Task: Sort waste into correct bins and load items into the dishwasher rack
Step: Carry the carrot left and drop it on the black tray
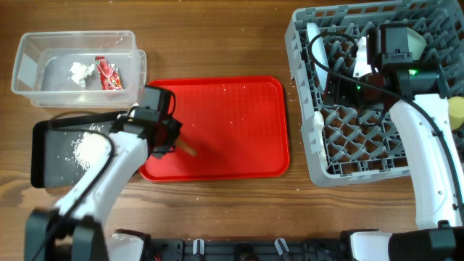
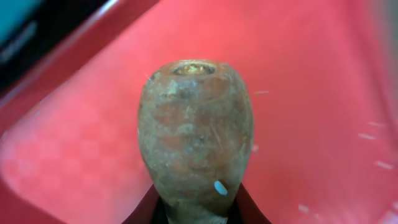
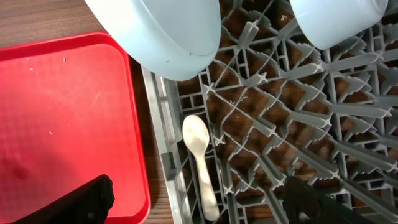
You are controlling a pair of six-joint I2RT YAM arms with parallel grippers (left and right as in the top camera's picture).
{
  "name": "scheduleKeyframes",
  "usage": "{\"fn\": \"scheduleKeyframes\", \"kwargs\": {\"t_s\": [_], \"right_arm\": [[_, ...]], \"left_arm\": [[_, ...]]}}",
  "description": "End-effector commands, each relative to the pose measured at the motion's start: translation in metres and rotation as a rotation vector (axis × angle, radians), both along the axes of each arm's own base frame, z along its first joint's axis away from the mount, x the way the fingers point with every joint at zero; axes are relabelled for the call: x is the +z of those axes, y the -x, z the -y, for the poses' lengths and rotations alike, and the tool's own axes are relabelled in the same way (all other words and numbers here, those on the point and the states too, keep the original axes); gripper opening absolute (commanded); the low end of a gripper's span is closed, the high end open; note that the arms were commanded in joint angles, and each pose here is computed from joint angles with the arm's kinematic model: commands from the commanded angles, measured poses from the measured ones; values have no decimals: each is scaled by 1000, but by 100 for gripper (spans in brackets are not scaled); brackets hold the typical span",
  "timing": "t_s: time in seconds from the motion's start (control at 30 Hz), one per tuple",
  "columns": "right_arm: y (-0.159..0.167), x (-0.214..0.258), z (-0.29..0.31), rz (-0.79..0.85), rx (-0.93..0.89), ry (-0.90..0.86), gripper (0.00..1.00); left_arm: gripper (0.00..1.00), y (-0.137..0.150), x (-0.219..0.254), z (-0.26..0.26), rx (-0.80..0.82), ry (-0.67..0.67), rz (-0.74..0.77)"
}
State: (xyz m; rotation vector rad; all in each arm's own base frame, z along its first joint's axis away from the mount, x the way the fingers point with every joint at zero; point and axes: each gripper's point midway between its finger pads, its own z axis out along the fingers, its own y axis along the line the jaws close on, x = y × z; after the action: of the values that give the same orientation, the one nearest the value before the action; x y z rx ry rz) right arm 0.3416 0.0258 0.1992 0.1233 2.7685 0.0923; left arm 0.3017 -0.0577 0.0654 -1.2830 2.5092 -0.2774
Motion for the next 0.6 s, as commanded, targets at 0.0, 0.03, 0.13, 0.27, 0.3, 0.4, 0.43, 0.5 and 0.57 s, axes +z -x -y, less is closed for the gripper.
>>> {"fn": "scheduleKeyframes", "kwargs": {"t_s": [0.0, 0.03, 0.13, 0.27, 0.3, 0.4, 0.43, 0.5, 0.57], "right_arm": [[2, 2, -2, 5, 3, -12, 89], [2, 2, -2, 5, 3, -12, 90], [2, 2, -2, 5, 3, -12, 89], [2, 2, -2, 5, 3, -12, 90], [2, 2, -2, 5, 3, -12, 89], [2, 2, -2, 4, 3, -12, 90], [2, 2, -2, 5, 4, -12, 89], [2, 2, -2, 4, 3, -12, 90], [2, 2, -2, 4, 3, -12, 90]], "left_arm": [[4, -14, 49, -31, -15, -140, 165], [4, -13, 55, -41, 16, -163, 180], [4, -7, 63, -85, 149, -205, 180], [4, 4, 58, -146, 350, -222, 143], [4, 7, 57, -163, 404, -227, 138], [4, 19, 48, -207, 547, -237, 110], [4, 30, 33, -236, 643, -231, 70], [4, 37, 20, -250, 690, -226, 31], [5, 42, 5, -262, 725, -222, -7]]}}
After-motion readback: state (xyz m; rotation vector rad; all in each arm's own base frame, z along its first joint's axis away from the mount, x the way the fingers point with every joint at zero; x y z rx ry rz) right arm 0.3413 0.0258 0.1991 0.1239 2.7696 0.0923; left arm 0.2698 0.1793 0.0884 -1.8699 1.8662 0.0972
